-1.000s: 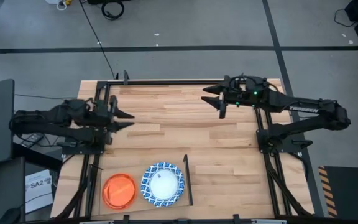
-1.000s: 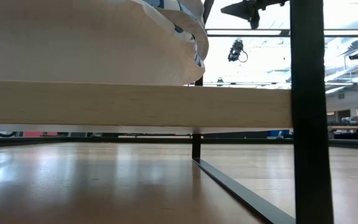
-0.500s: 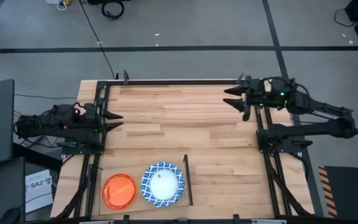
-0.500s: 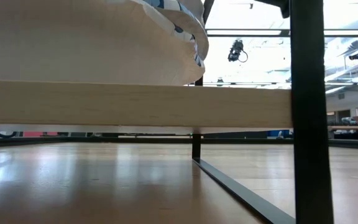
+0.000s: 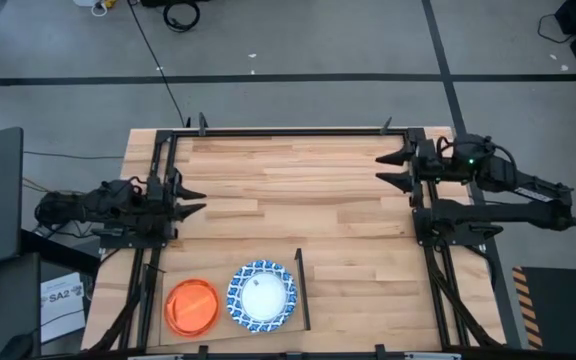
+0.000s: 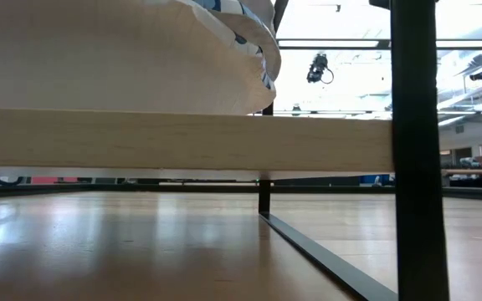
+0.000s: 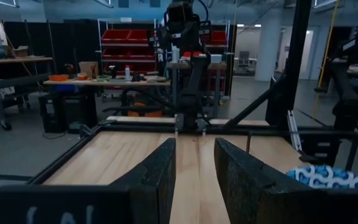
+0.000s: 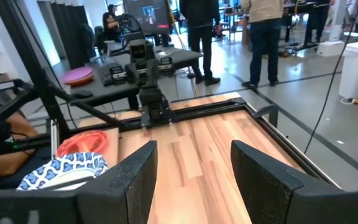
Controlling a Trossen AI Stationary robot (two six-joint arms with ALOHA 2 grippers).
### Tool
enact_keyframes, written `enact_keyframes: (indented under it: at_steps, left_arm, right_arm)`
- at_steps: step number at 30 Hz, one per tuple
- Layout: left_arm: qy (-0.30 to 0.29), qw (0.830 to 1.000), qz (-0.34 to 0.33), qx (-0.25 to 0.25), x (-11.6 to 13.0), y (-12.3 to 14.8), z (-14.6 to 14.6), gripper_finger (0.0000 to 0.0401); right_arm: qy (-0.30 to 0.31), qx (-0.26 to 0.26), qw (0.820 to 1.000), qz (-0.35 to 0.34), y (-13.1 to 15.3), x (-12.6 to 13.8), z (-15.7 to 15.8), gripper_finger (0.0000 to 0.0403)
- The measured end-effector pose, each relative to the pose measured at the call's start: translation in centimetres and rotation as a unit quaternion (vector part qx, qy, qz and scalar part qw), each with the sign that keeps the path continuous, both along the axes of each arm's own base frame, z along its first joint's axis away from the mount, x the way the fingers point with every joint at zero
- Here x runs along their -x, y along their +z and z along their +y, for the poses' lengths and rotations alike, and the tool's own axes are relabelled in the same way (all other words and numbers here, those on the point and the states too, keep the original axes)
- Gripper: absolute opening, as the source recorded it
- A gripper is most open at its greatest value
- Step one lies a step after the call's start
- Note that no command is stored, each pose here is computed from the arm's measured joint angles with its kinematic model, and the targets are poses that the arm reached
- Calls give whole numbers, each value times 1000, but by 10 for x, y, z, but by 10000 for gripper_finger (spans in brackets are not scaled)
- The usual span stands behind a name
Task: Place and stack plates onto a shelf
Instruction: Return to Home Position
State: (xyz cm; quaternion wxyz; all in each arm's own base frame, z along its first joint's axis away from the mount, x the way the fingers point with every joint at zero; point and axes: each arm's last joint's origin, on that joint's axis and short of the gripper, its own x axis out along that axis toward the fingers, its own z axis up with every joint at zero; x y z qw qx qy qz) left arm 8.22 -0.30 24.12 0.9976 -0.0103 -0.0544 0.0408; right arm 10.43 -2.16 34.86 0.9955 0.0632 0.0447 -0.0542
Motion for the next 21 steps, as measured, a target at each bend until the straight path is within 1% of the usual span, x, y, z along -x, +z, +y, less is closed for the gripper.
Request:
enact_keyframes:
  at_steps: [5,7,12,16,21]
  left_arm:
    - [1,1000,-6,-12,1,-12,0,117]
    - [1,1000,-13,-13,3,-13,0,117]
    - [4,999,-17,-35,4,-12,0,117]
    - [3,999,-2,-31,3,-15,0,117]
    - [1,1000,3,-22,3,-16,0,117]
  right_arm:
    - [-2,1,1000,-9,-19,14,3,210]
    - [-2,-3,1000,-18,-26,21,5,210]
    - [-3,-11,999,-49,-43,37,9,210]
    - [-3,-9,997,-80,-60,46,11,210]
    - [-2,-10,993,-115,-83,50,12,210]
